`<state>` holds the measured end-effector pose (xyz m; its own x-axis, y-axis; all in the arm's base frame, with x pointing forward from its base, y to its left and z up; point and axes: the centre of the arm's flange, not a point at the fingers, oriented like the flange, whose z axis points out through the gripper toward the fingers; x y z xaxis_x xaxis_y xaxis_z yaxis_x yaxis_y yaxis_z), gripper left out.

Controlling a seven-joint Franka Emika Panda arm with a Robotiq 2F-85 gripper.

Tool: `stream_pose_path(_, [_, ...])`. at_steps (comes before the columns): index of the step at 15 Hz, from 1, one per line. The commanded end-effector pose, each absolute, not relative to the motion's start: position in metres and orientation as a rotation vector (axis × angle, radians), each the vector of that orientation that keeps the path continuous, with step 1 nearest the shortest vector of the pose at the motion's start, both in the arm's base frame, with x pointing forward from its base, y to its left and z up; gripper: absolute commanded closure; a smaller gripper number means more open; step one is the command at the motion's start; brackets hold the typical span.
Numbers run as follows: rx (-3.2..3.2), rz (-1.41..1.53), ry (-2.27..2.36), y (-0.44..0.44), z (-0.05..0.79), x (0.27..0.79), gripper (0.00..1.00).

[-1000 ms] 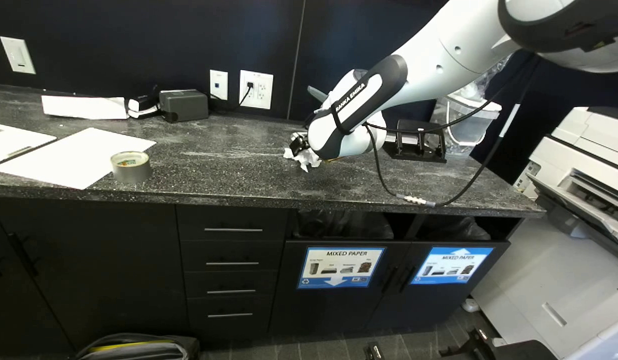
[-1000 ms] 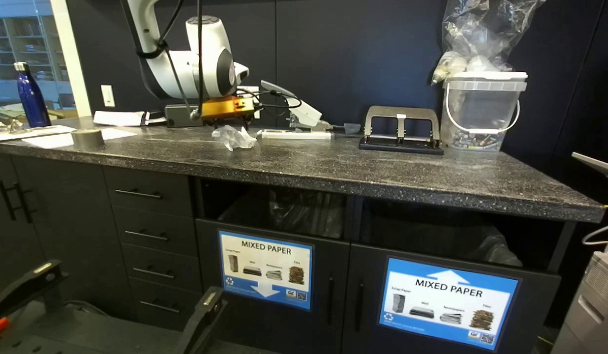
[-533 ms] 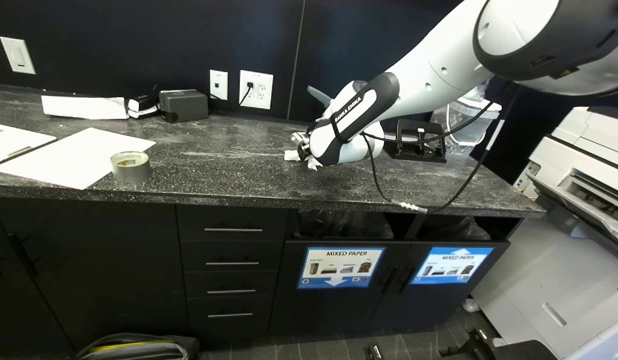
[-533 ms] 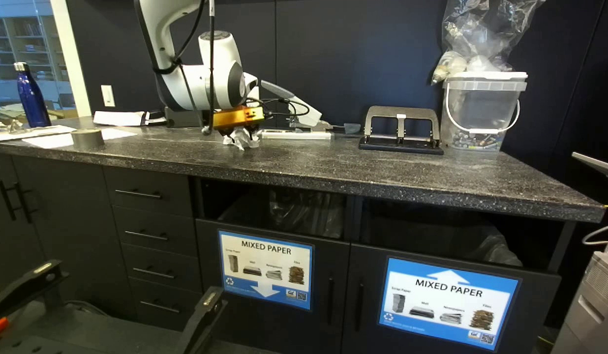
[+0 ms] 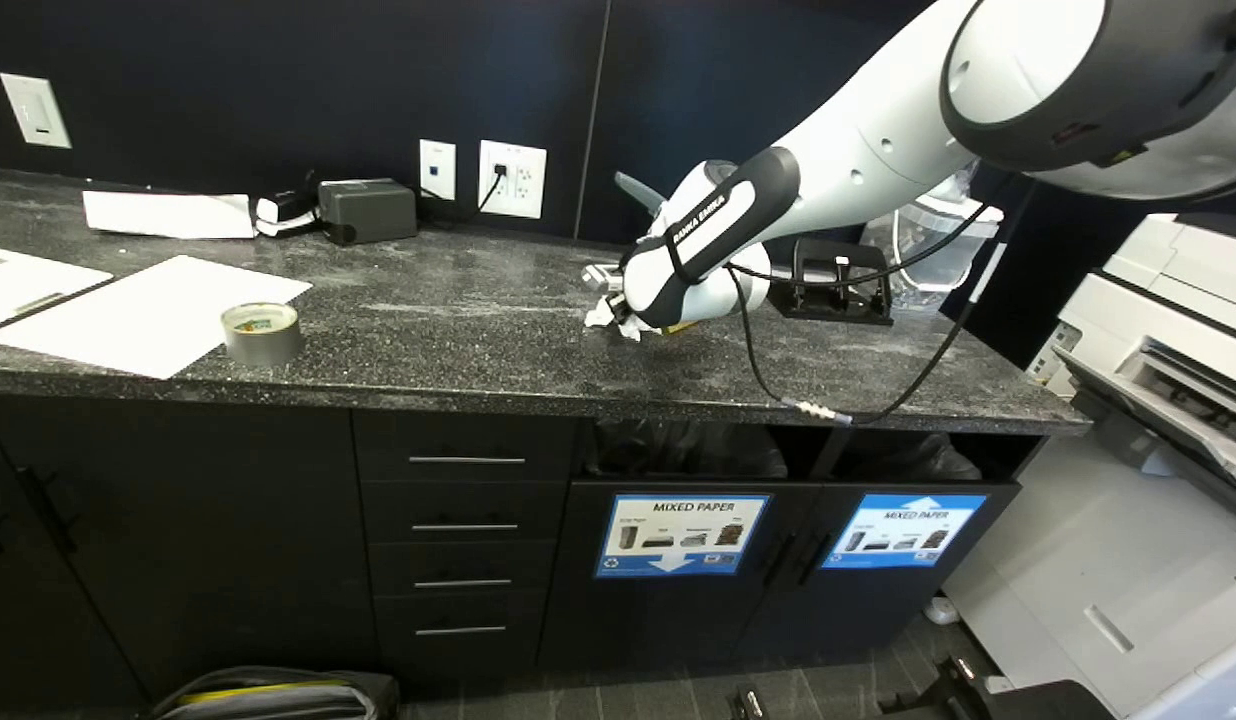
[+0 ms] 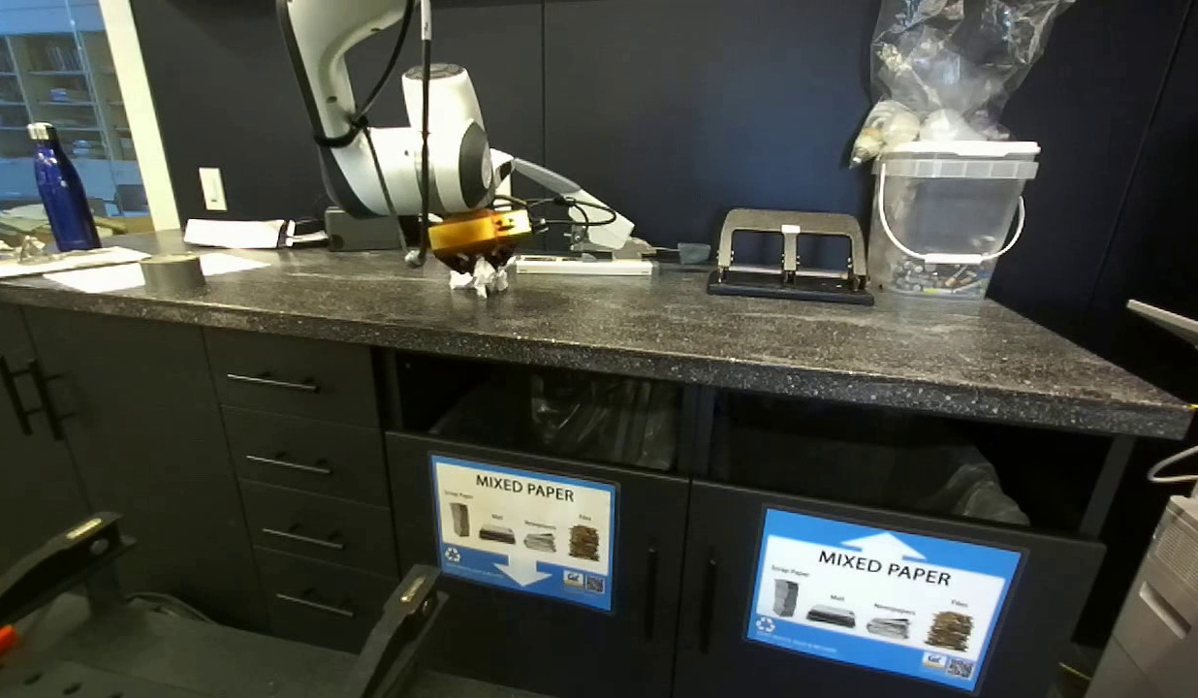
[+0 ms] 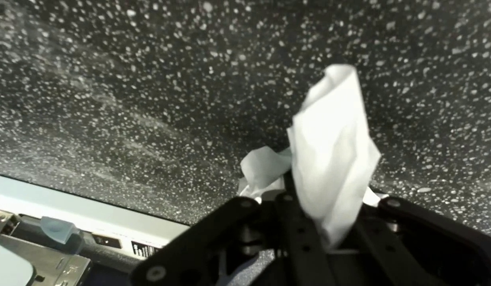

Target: Pick up the pieces of papers from the countertop and put them in the right bin.

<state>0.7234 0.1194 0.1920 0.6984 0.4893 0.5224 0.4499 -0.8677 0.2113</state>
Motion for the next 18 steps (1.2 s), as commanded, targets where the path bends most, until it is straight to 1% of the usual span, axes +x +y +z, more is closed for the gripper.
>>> stream_pose_path(1, [2.863,0.642,0.86,0.098,0.206,0.704,0.93])
stream_pose_path(2, [2.878,0.578,0.867,0.089,0.212,0.694,0.91])
stream_pose_path(6, [2.92,0.337,0.888,0.054,0.229,0.634,0.91])
stream_pose_path(11, [3.003,0.162,0.878,0.011,0.245,0.557,0.91])
stream_pose_path(13, [3.052,0.086,0.879,-0.001,0.234,0.519,0.91])
stream_pose_path(16, [3.114,0.049,0.847,-0.024,0.214,0.464,0.91])
stream_pose_path(18, [3.162,0.093,0.786,-0.04,0.192,0.437,0.93])
